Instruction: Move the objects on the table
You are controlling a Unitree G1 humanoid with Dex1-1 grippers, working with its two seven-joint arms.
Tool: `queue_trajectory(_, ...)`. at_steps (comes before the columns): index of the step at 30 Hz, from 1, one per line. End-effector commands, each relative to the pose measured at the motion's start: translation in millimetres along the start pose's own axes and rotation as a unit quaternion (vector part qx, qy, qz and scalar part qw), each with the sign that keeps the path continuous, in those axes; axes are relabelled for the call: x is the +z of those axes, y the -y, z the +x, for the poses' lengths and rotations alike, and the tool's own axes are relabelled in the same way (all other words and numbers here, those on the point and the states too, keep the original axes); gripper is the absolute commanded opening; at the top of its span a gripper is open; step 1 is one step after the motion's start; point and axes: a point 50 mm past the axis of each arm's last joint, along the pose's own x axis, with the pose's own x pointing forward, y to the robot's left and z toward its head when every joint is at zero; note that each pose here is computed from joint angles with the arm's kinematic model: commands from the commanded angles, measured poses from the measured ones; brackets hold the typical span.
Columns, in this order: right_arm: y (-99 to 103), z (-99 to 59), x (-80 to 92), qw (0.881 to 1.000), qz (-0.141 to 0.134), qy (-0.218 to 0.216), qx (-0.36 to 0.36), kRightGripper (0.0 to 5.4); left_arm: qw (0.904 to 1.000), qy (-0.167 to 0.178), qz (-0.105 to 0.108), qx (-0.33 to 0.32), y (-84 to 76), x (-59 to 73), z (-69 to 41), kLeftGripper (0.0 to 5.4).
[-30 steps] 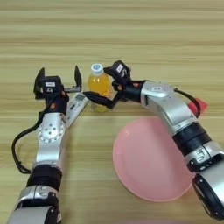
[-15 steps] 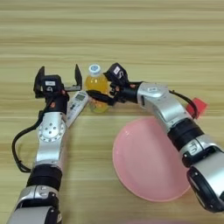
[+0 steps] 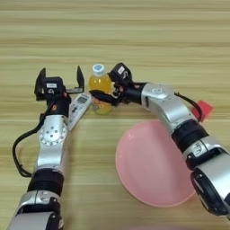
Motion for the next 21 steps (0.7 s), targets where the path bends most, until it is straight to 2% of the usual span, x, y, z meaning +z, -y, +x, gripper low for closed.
queue_trajectory(1,3,-5.2,31.7,0.998,-0.020,0.053,0.004,3.62,1.0000,0.002,0.006,-0.005,2.5,1.2,1.7,5.40)
queue_trajectory(10,-5,-41.5,73.0,0.992,-0.048,0.112,0.015,3.62,1.0000,0.001,0.007,-0.005,0.5,1.0,3.1,5.40)
queue_trajectory(16,-7,-71.0,84.2,0.990,-0.066,0.121,0.013,3.62,1.0000,0.001,0.007,-0.004,0.2,0.8,3.8,5.40)
queue_trajectory(21,-9,-100.8,83.5,0.991,-0.071,0.117,0.008,3.61,1.0000,0.000,0.007,-0.004,0.0,0.8,5.3,5.40)
